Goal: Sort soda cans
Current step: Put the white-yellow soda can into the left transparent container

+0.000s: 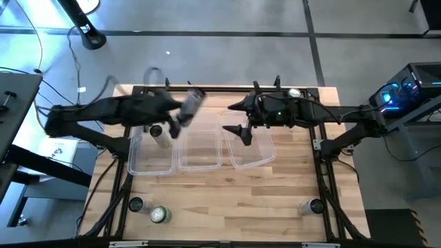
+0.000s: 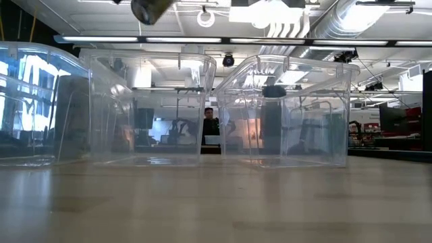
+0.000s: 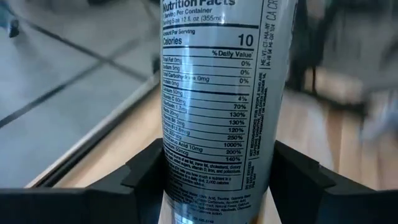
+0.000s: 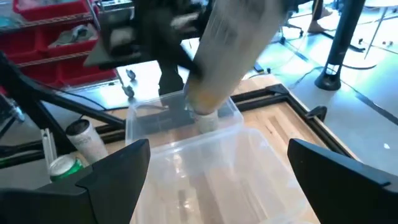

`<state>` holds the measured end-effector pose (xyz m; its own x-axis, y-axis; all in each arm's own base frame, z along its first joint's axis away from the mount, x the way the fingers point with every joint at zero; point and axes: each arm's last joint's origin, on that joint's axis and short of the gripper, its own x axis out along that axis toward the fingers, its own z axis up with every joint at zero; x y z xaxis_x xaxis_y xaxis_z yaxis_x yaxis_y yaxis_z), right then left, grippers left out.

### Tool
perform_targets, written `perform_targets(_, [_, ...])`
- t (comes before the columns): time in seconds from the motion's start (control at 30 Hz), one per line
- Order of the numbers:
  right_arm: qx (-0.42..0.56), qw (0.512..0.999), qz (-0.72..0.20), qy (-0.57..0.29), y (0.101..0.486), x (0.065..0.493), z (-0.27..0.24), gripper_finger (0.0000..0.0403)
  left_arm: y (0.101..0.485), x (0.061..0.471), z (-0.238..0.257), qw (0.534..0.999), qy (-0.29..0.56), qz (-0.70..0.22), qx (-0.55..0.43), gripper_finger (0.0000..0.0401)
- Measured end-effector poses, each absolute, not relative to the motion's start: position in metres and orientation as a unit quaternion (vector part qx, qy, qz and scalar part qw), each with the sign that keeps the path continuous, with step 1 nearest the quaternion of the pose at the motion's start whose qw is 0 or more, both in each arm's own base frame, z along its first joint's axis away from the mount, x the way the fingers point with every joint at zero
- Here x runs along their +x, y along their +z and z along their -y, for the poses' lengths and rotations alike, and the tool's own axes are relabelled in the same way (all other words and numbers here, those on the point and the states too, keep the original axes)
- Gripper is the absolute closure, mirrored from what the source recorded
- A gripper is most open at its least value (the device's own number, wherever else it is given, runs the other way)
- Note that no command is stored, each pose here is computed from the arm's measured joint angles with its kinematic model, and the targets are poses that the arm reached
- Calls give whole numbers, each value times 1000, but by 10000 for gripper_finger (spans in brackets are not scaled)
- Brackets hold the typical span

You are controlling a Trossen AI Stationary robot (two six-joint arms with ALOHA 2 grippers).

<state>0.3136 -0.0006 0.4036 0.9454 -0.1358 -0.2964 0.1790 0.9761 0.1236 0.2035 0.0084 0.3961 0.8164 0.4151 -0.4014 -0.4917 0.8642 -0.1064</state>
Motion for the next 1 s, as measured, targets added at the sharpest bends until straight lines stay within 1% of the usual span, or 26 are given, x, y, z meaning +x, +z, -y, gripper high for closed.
perform_targets(0.1, [80,985,-130,-79,401,320,0,28,388,182,-5,951,259,-84,-149,188])
perform_targets(0.17, [90,985,-124,-79,395,327,0,28,378,175,0,950,255,-35,-175,188])
perform_targets(0.3, [109,988,-99,-51,385,349,-1,27,359,171,9,944,255,23,-209,188])
perform_targets(0.43, [129,987,-87,-30,367,374,-3,27,353,176,15,938,262,68,-217,188])
perform_targets(0.53, [129,988,-84,-34,353,388,-3,27,352,183,18,940,256,83,-212,188])
perform_targets(0.73, [158,985,-59,-37,341,405,2,27,351,194,20,940,253,93,-211,188])
perform_targets(1.0, [165,984,-57,-41,336,409,3,27,342,219,27,945,223,94,-219,188])
